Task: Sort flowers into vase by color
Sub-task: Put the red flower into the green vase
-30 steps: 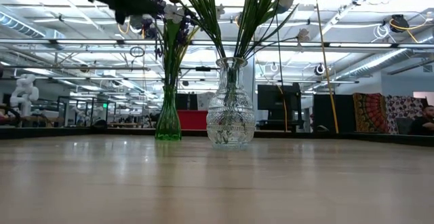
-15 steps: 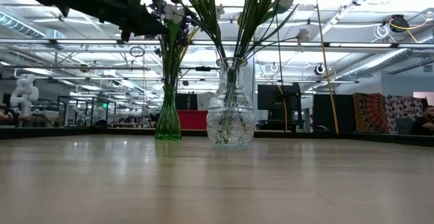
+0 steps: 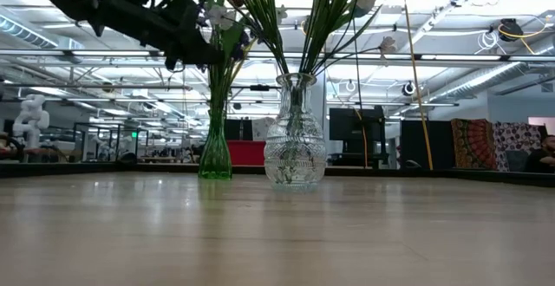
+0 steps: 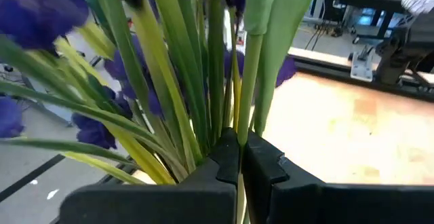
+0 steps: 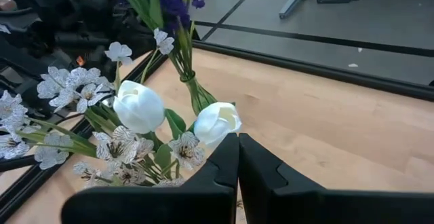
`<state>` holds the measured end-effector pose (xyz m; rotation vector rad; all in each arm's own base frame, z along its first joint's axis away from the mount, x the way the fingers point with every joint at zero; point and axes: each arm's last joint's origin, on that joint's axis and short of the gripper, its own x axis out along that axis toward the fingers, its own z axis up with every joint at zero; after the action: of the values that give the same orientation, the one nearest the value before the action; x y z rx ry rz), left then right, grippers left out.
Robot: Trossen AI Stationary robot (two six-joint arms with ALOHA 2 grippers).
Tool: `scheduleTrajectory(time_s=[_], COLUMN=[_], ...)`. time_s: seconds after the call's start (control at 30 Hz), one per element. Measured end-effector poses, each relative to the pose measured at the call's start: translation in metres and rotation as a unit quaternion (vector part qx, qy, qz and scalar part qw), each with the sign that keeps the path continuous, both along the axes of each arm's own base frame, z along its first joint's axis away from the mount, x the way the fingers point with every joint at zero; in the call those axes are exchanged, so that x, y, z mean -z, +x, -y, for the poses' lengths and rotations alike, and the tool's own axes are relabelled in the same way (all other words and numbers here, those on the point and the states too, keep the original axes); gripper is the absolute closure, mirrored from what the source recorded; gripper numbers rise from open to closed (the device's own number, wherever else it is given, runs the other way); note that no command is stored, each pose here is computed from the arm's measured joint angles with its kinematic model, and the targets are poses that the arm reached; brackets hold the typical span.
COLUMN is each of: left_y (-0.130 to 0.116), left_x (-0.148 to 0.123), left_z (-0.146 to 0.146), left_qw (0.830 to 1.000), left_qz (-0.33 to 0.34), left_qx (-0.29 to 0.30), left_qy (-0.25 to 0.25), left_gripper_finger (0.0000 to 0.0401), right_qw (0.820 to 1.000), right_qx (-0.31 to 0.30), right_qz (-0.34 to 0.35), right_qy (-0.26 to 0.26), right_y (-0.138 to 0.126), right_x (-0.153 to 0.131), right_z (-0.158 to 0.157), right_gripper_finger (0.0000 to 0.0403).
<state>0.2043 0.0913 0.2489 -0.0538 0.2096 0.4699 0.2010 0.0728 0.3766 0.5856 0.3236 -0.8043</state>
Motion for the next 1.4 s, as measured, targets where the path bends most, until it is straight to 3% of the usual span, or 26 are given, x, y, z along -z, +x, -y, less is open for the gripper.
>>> scheduleTrajectory(time_s=[0.23, 0.4, 0.6, 0.73, 1.03, 1.4], left_y=[0.009, 0.012, 0.011, 0.011, 0.006, -0.019], left_x=[0.014, 0.025, 0.031, 0.033, 0.028, -0.013], left_z=[-0.004, -0.005, -0.005, -0.003, 0.000, 0.010], left_qw=[0.999, 0.997, 0.994, 0.991, 0.990, 0.990], left_qz=[-0.028, -0.040, -0.058, -0.061, -0.068, -0.095], left_qx=[-0.002, -0.015, -0.016, -0.003, 0.001, 0.009], left_qy=[-0.018, -0.070, -0.094, -0.119, -0.123, -0.104], left_gripper_finger=[0.0395, 0.0393, 0.0388, 0.0347, 0.0221, 0.0209], right_qw=[1.000, 1.000, 1.000, 1.000, 1.000, 1.000], right_qx=[-0.004, -0.006, -0.008, -0.007, -0.005, -0.002], right_qz=[-0.006, -0.009, -0.012, -0.012, -0.012, -0.012], right_qy=[-0.005, -0.008, -0.012, -0.012, -0.013, -0.017], right_y=[0.001, 0.001, 0.001, 0.001, 0.001, 0.001], right_x=[0.000, 0.001, 0.000, 0.001, 0.001, 0.000], right_z=[0.000, 0.000, 0.000, 0.000, 0.001, 0.002], right_gripper_finger=[0.0403, 0.0403, 0.0403, 0.0403, 0.0403, 0.0403])
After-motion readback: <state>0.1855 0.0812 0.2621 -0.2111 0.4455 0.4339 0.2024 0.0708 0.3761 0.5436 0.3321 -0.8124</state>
